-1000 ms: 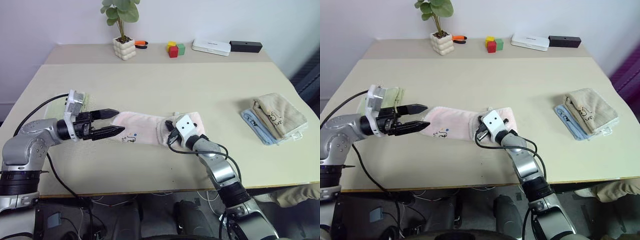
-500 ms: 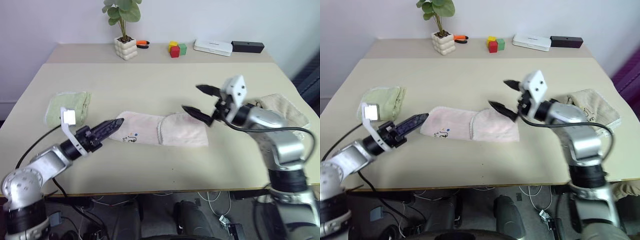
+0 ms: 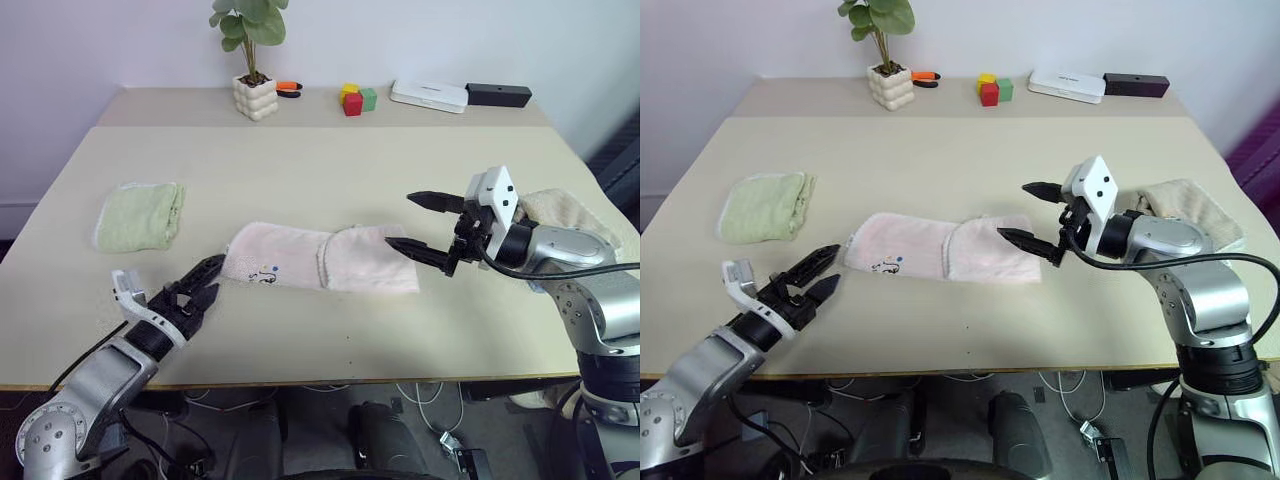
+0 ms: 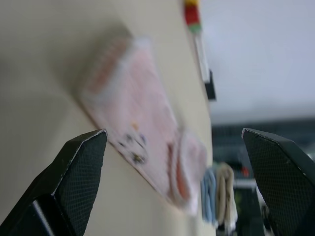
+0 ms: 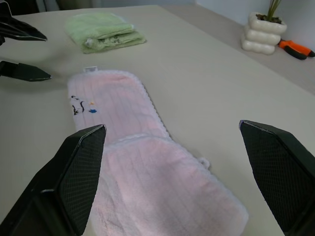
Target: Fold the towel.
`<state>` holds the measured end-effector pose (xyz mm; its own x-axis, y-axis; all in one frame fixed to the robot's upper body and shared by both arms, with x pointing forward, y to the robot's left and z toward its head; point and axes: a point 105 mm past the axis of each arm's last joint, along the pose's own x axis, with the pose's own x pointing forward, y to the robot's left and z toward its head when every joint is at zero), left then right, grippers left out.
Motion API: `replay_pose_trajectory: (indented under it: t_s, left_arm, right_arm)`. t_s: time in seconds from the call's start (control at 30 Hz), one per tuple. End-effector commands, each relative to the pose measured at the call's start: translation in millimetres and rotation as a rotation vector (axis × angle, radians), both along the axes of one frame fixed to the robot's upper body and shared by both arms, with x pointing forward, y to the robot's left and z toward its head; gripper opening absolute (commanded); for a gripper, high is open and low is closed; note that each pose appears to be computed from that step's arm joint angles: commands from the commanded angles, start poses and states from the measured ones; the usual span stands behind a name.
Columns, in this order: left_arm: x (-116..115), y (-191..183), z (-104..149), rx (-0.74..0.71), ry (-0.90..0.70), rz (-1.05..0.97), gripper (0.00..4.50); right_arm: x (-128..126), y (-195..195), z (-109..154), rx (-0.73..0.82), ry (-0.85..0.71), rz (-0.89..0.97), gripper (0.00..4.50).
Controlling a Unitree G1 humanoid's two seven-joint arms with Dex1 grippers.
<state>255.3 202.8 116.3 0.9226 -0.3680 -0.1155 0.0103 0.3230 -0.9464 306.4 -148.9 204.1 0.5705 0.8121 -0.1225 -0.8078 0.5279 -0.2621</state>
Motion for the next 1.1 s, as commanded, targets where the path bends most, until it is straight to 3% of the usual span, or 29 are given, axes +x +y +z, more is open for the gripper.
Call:
replay_pose_trajectory:
  t_s: [0.03,0.3,0.57,0.67,0.9,1.1]
  left_arm:
    - [1,-8,3,-0.064,0.000,-0.004,4.50]
    - [13,-12,-11,-0.096,0.066,-0.015,4.50]
    - [35,-14,-27,0.048,0.093,-0.083,4.50]
    - [43,-13,-28,0.016,0.100,-0.077,3.74]
    - [49,-17,-27,0.002,0.082,-0.074,0.14]
    - [58,-6,5,0.102,-0.067,-0.092,0.06]
  right_arm:
    - [0,-3,11,-0.010,-0.061,-0.018,4.42]
    - [2,-3,11,-0.022,-0.083,-0.040,4.42]
    - [4,-5,10,-0.030,-0.094,-0.064,4.42]
    - [5,-5,11,-0.030,-0.101,-0.067,4.50]
    - [6,-9,12,-0.038,-0.112,-0.096,4.50]
    - [-2,-22,3,-0.105,-0.082,-0.110,4.50]
